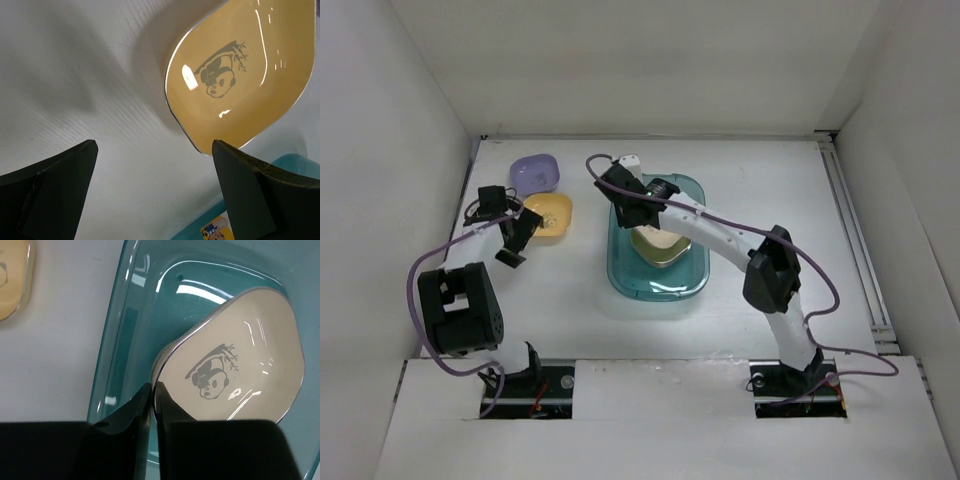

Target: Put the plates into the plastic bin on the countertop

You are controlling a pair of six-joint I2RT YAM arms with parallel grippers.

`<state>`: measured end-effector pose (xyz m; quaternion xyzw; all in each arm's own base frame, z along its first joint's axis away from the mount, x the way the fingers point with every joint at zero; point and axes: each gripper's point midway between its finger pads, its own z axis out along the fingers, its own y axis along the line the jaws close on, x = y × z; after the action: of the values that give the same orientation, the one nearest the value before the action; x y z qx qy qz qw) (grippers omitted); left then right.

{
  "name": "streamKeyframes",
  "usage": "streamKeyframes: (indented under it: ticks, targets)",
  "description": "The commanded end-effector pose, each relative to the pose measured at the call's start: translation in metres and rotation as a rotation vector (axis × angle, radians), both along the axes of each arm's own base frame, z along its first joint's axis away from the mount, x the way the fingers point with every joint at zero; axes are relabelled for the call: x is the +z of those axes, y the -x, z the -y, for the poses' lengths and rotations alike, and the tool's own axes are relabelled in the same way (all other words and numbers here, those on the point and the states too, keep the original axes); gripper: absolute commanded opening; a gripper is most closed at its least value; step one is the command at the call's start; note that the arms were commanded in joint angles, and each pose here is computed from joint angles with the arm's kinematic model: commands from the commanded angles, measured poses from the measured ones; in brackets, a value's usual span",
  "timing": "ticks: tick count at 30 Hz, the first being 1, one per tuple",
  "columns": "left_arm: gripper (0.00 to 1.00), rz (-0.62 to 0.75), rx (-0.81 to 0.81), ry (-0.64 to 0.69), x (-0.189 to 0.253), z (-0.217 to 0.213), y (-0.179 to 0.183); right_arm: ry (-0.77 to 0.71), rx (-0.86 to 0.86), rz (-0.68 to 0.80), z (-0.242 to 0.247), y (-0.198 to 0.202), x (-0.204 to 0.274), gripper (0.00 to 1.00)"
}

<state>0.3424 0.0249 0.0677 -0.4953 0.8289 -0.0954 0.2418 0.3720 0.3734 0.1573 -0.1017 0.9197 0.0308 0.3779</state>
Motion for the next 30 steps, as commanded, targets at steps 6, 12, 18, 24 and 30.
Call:
streamKeyframes:
  ticks: [6,12,18,24,30]
  targets:
    - [1.00,0.029,-0.006,0.053,-0.020,0.006,-0.019,-0.109,-0.006,0.090,-0.013,0.006,0.049,0.59]
    - [0.93,-0.009,0.012,0.069,-0.036,0.005,-0.027,-0.121,0.001,0.135,-0.013,0.020,0.079,0.67]
    - [0.82,-0.036,0.032,0.084,-0.049,0.006,-0.027,-0.179,0.016,0.191,-0.009,0.038,0.113,0.67]
    - [0.29,-0.090,0.074,0.089,-0.061,0.005,-0.014,-0.212,0.024,0.211,0.001,0.050,0.125,0.67]
    - [0.00,-0.129,0.063,0.099,-0.063,0.009,0.000,-0.214,0.010,0.229,0.011,0.052,0.130,0.67]
